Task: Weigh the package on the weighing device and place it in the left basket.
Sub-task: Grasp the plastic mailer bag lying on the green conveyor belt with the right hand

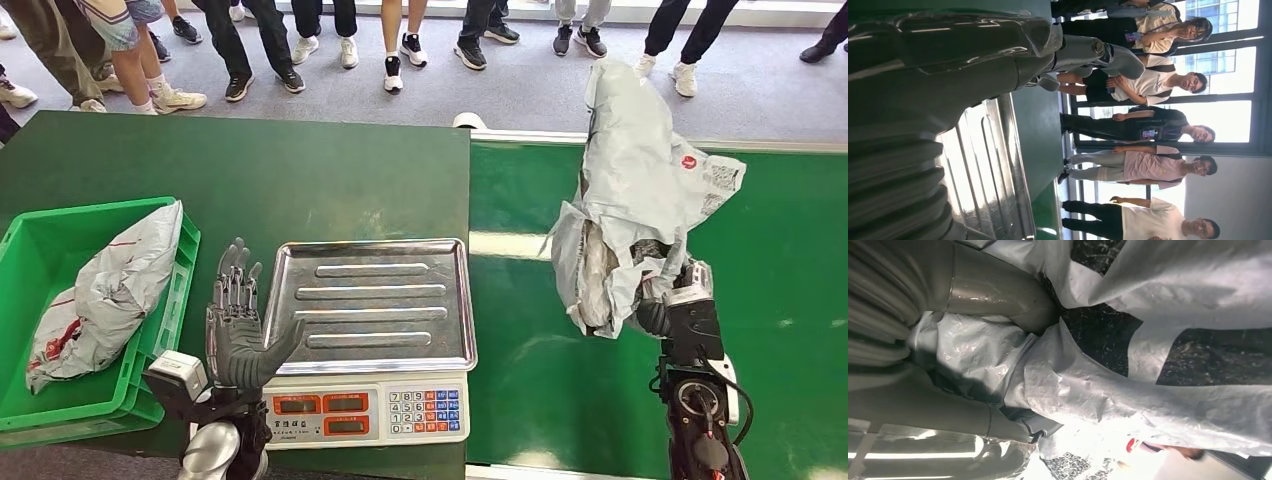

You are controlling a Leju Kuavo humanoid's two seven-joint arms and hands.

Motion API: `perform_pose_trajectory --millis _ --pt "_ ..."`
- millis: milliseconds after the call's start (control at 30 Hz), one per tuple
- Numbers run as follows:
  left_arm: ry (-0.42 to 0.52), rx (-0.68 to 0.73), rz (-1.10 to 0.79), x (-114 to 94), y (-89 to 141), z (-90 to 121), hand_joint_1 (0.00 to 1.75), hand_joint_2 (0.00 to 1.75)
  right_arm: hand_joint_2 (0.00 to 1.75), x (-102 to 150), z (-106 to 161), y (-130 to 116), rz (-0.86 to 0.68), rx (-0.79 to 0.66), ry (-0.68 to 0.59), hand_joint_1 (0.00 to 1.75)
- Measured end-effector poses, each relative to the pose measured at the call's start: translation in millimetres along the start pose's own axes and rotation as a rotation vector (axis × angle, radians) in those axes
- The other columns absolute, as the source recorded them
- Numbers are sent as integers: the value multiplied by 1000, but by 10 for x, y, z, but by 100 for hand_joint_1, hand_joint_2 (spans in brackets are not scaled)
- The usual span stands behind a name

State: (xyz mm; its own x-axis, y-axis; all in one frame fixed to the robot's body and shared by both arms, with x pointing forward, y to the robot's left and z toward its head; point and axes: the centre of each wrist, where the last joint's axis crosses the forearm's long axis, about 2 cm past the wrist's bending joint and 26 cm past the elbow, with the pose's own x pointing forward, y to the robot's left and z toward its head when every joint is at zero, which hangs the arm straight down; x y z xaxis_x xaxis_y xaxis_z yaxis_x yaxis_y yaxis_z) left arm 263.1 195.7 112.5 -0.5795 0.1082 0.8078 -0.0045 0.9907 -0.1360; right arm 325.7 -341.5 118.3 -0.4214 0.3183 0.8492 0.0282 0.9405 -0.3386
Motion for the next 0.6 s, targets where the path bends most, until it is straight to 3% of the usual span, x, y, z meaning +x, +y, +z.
perform_pose_trajectory --millis 433,600 --pt "-7 -6 11 6 -28 -29 0 175 175 215 5 -12 -37 -73 -112 175" --pt "-9 -8 16 10 -39 -40 0 175 175 333 11 5 -67 -163 -213 175"
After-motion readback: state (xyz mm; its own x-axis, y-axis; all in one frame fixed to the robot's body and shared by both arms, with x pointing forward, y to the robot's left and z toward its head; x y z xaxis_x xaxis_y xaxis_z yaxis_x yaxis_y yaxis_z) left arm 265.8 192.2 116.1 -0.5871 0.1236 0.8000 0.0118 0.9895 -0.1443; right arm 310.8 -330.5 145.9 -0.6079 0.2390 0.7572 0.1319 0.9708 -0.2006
